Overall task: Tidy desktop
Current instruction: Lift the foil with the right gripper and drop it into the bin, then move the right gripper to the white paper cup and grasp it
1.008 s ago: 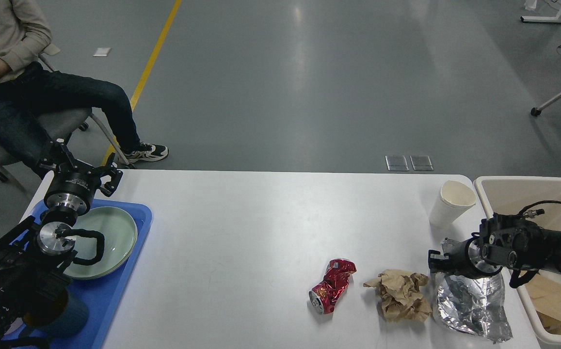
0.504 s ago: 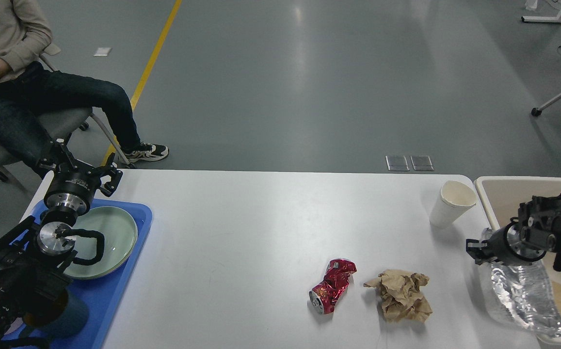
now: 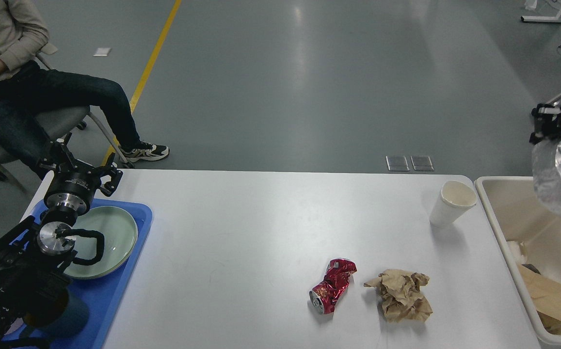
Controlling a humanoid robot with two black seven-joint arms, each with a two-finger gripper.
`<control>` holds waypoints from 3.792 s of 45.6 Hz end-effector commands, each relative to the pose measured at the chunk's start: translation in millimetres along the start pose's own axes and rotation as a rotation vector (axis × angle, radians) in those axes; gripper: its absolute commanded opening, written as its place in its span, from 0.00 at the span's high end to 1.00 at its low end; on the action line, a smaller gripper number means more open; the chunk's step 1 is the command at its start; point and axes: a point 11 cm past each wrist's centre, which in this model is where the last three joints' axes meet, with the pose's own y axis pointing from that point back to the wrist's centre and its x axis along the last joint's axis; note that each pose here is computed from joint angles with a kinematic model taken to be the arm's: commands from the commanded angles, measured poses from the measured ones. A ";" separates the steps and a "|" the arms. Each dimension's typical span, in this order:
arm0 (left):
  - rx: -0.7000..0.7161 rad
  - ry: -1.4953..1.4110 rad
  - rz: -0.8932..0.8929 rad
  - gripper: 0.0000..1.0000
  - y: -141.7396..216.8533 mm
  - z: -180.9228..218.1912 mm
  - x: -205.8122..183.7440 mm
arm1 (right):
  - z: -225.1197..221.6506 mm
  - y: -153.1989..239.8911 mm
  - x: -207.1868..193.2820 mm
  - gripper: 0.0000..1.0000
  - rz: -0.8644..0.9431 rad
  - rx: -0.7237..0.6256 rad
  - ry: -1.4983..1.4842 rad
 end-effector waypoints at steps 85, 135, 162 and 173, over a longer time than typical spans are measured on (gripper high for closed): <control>0.000 0.000 0.000 0.04 0.0 0.0 0.0 | -33.8 -24.4 -47.6 0.00 -0.214 0.012 0.066; 0.000 0.000 0.000 0.04 0.0 0.0 0.0 | 34.4 -167.8 -118.3 0.00 0.177 -0.021 -0.145; 0.000 0.000 0.000 0.04 0.0 0.0 0.0 | 21.2 -186.2 -138.9 0.08 0.179 -0.002 -0.139; 0.000 0.000 0.000 0.04 0.0 0.0 0.0 | 15.2 -190.2 -142.1 0.46 0.183 0.001 -0.123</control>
